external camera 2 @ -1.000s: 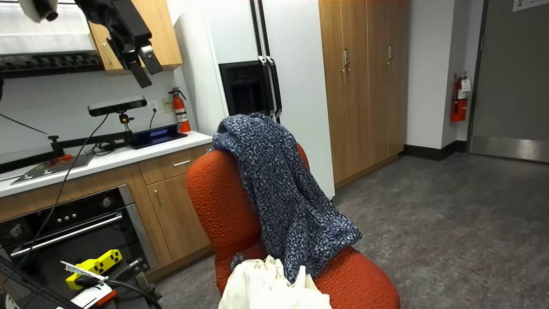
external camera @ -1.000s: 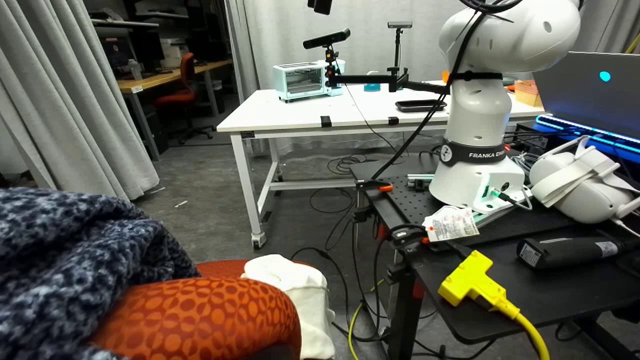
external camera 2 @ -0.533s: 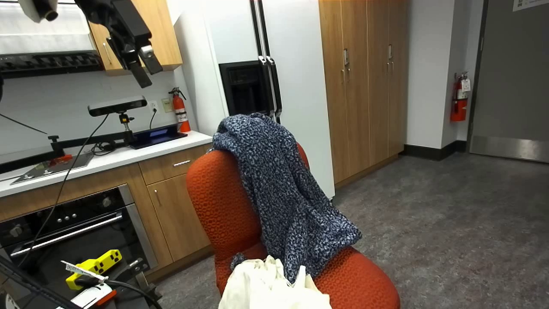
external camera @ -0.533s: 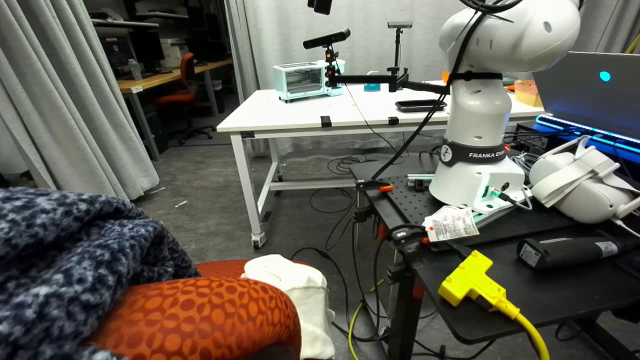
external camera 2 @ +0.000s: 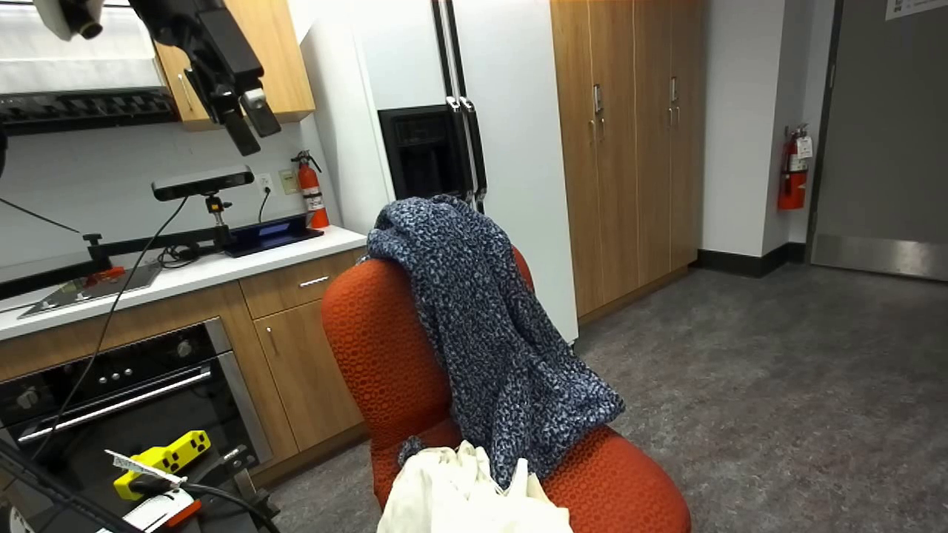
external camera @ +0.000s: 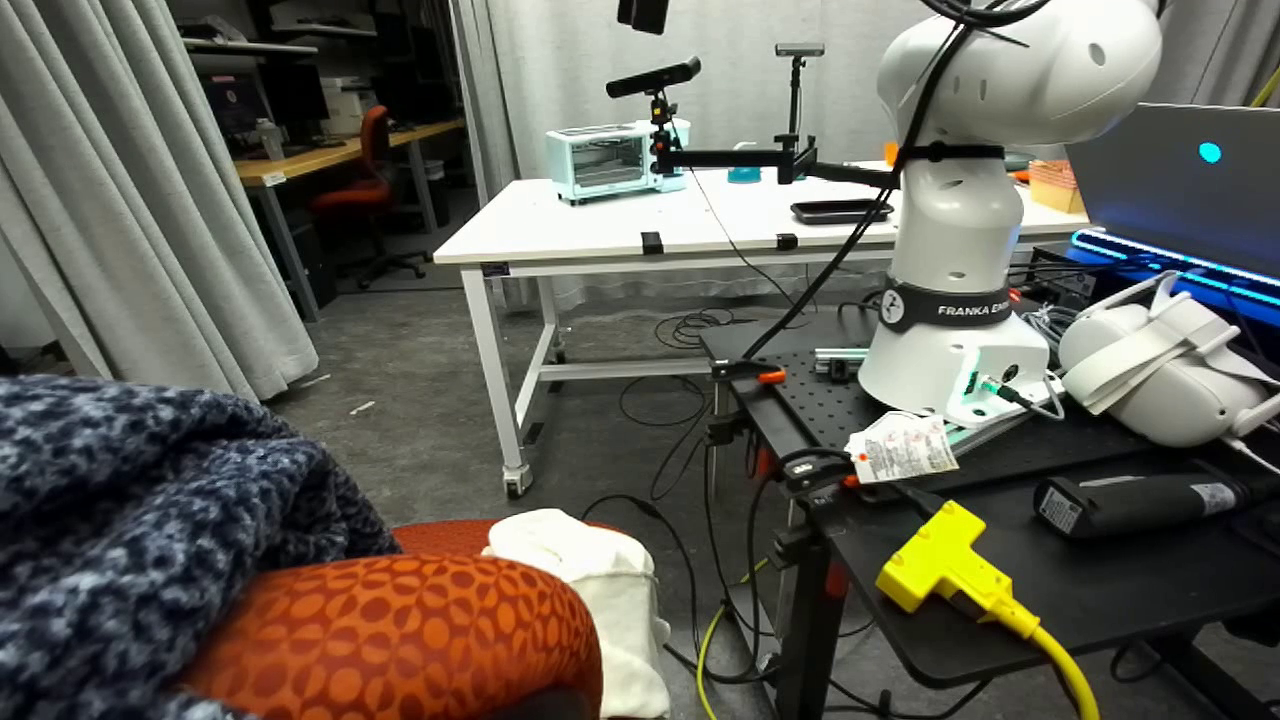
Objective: Pick up the cloth from the chair back and put it on the sitting base of the chair.
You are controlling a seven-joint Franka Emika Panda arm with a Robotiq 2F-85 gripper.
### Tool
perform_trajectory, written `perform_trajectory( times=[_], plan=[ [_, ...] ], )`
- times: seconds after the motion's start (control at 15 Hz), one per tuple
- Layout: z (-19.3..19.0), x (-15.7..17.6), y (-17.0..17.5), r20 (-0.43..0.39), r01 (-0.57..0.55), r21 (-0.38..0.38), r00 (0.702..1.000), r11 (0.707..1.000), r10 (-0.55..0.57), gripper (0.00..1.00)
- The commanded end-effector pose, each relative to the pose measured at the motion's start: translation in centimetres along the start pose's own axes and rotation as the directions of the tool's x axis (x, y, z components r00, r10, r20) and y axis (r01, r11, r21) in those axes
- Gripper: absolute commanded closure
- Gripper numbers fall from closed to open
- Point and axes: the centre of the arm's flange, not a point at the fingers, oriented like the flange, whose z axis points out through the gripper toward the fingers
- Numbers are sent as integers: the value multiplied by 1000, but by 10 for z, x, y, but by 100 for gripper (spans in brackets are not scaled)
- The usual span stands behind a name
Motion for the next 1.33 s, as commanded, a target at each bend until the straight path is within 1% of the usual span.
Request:
perform_trajectory(
  times=[0.0, 0.33, 0.4, 0.53, 0.8, 0.87, 1.07, 1.27],
  plan=[
    [-3, -2, -1, 58, 10, 66, 998, 998, -14, 0],
    [-3, -7, -3, 137, 10, 144, 990, 990, -30, 0],
    [6, -7, -4, 96, -2, 89, 995, 996, -6, 0],
    [6, -8, -3, 112, -1, 106, 994, 994, -11, 0],
    [5, -8, -3, 112, 0, 108, 994, 994, -12, 0],
    [4, -9, -3, 139, 7, 119, 990, 993, -24, 0],
    [3, -10, 1, 188, 75, 141, 977, 987, -101, 0],
    [7, -12, 2, 207, 106, 156, 969, 982, -138, 0]
  ],
)
